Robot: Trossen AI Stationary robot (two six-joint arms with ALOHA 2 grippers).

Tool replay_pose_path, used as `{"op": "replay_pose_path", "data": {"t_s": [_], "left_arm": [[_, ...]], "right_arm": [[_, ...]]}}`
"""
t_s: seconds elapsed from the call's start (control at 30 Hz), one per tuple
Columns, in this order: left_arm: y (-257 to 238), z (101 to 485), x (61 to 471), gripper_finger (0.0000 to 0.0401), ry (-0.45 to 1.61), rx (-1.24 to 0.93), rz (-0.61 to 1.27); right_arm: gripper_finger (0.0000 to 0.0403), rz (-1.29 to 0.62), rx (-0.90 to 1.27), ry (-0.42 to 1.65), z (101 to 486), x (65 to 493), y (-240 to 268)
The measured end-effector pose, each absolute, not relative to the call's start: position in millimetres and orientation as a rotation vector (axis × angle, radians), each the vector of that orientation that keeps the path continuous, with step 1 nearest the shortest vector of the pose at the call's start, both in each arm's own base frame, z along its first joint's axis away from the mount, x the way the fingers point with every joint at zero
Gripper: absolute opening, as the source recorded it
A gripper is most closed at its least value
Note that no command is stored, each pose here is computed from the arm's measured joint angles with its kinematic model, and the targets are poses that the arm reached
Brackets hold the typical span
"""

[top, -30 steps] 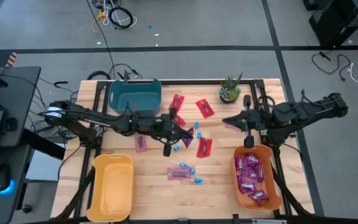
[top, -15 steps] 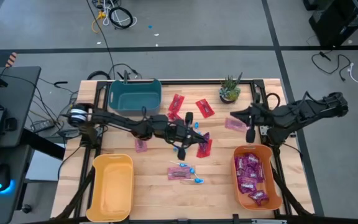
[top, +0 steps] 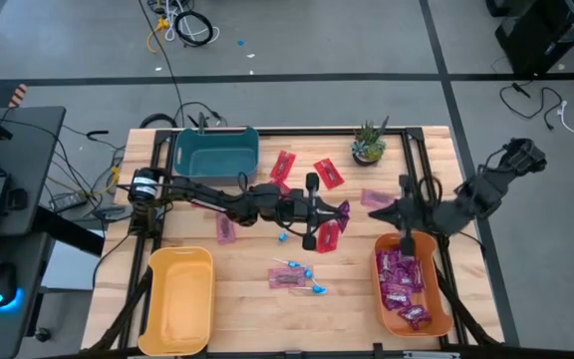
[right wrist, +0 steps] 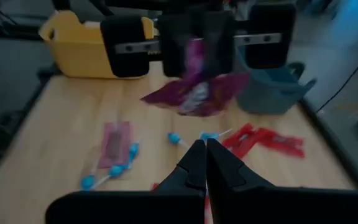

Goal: Sort candy
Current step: Put the purple candy into the orange bin

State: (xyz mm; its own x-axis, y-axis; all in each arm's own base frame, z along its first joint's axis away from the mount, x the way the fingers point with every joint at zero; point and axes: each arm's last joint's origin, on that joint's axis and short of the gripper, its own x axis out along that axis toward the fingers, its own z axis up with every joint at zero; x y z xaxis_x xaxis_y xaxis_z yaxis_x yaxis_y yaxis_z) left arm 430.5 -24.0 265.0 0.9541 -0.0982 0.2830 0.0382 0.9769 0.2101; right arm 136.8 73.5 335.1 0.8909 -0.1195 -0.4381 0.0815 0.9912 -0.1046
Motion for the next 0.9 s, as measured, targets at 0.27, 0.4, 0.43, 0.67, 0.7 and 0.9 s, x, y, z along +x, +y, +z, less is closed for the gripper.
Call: {"op": "replay_pose_path", "data": {"t_s": [0.27,0.4,0.43,0.67,0.7,0.9], "left_arm": [[-14,274,428,0.0008,-0.358,0.239,0.157],[-10,273,427,0.0008,-0.315,0.319,0.304],[-10,273,427,0.0008,-0.304,0.343,0.334],[-8,272,426,0.0007,-0.270,0.409,0.416],[-8,272,426,0.0007,-0.270,0.409,0.417],[-9,272,427,0.0007,-0.275,0.410,0.400]], "right_arm": [[0.0000,-0.295,-0.329,0.428,308,163,102],[0.0000,-0.413,-0.416,0.422,296,179,112],[0.0000,-0.444,-0.433,0.415,293,183,114],[0.0015,-0.590,-0.447,0.346,286,198,124],[0.0022,-0.591,-0.433,0.337,286,199,125],[0.0089,-0.619,-0.335,0.279,293,206,123]]}}
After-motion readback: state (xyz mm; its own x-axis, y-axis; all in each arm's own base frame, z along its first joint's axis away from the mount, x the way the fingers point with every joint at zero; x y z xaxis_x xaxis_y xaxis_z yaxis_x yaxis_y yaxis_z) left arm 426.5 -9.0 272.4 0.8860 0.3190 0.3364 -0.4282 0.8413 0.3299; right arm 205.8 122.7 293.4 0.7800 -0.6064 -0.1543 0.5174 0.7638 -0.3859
